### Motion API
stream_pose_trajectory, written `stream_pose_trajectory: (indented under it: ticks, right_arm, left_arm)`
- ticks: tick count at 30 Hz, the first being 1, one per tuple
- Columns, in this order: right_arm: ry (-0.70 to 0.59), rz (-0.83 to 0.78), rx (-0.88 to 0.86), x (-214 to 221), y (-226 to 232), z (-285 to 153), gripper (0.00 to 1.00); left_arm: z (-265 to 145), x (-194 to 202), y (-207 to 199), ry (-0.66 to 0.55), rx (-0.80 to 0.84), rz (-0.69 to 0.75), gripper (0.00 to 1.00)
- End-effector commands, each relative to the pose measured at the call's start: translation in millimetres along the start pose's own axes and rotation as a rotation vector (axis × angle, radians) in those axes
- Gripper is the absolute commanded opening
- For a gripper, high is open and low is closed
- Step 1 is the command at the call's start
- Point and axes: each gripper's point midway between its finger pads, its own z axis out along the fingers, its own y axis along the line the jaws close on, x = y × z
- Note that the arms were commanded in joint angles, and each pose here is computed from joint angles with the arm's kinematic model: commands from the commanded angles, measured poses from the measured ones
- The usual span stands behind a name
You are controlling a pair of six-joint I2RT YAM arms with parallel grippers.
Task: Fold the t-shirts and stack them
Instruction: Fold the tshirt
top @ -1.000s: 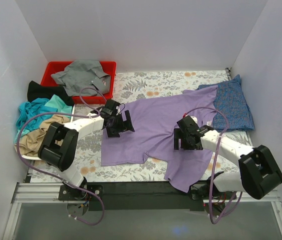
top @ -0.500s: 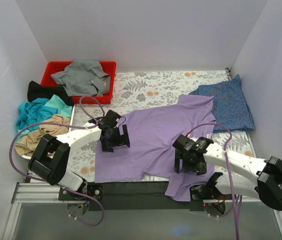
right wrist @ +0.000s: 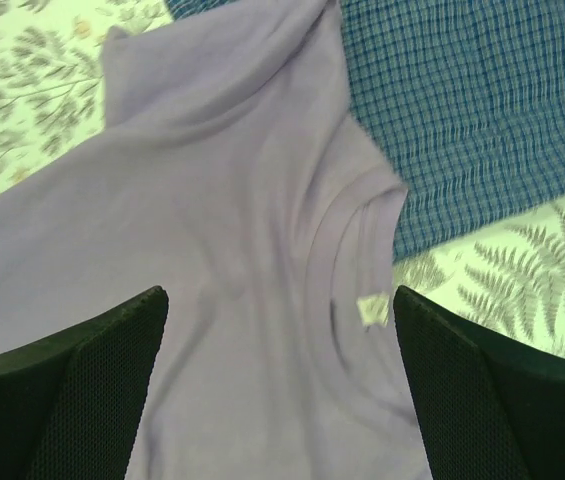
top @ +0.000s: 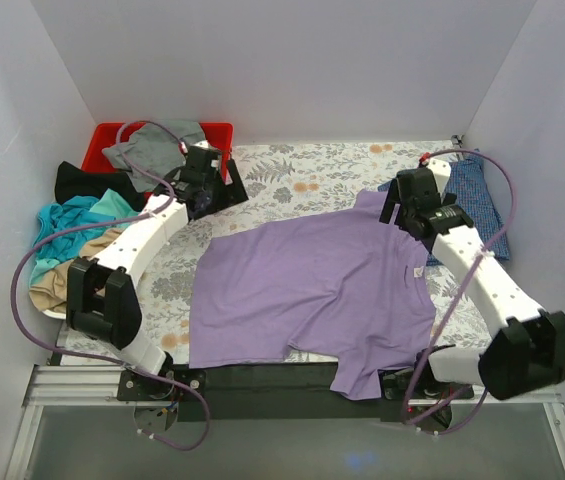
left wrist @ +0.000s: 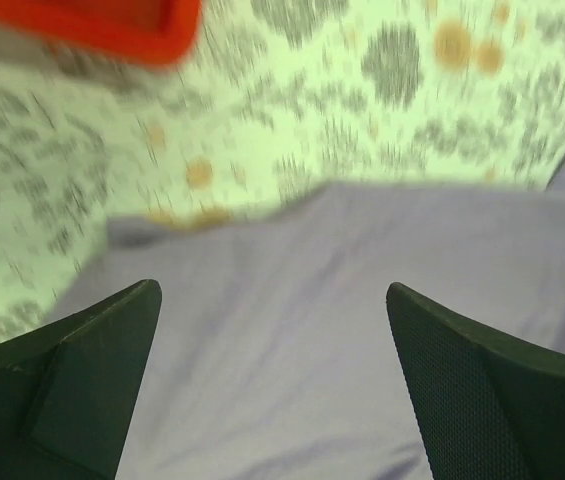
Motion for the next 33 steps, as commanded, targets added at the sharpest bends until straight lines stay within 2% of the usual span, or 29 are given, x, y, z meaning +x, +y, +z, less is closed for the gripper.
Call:
stream_pose_trajectory:
  ticks: [1, 6, 10, 12, 14, 21, 26, 32, 33]
  right_arm:
    - [-0.062, -0.111, -0.031, -36, 6, 47, 0.98]
    - [-0.02, -0.09, -0.005, -63, -3, 112, 0.99]
    - [-0.042, -0.03, 0.003, -94, -14, 149, 0.99]
    - [-0.014, -0.004, 0.025, -91, -25, 175, 0.98]
    - [-0.006, 0.048, -0.045, -106, -20, 195, 0.99]
    - [0.055, 0.132, -0.14, -99, -15, 248, 0.95]
    - [0.138, 0.211, -0.23, -80, -9, 264, 0.89]
    - [0.191, 0.242, -0.315, -64, 3, 257, 0.7]
    - [0.188, 0.241, -0.321, -65, 3, 252, 0.56]
  left_arm:
    - [32, -42, 23, -0.066, 0.023, -0.026, 0.95]
    - [87, -29, 36, 0.045, 0.035, -0.043, 0.95]
    - [105, -6, 30, 0.134, 0.097, -0.049, 0.95]
    - [108, 4, 26, 0.174, 0.136, -0.049, 0.95]
    - [110, 7, 22, 0.183, 0.159, -0.047, 0.95]
    - [123, 16, 34, 0.235, 0.132, -0.06, 0.95]
    - [127, 23, 37, 0.274, 0.132, -0.065, 0.94]
    - [132, 34, 42, 0.317, 0.115, -0.061, 0.91]
    - [132, 35, 43, 0.322, 0.111, -0.06, 0.91]
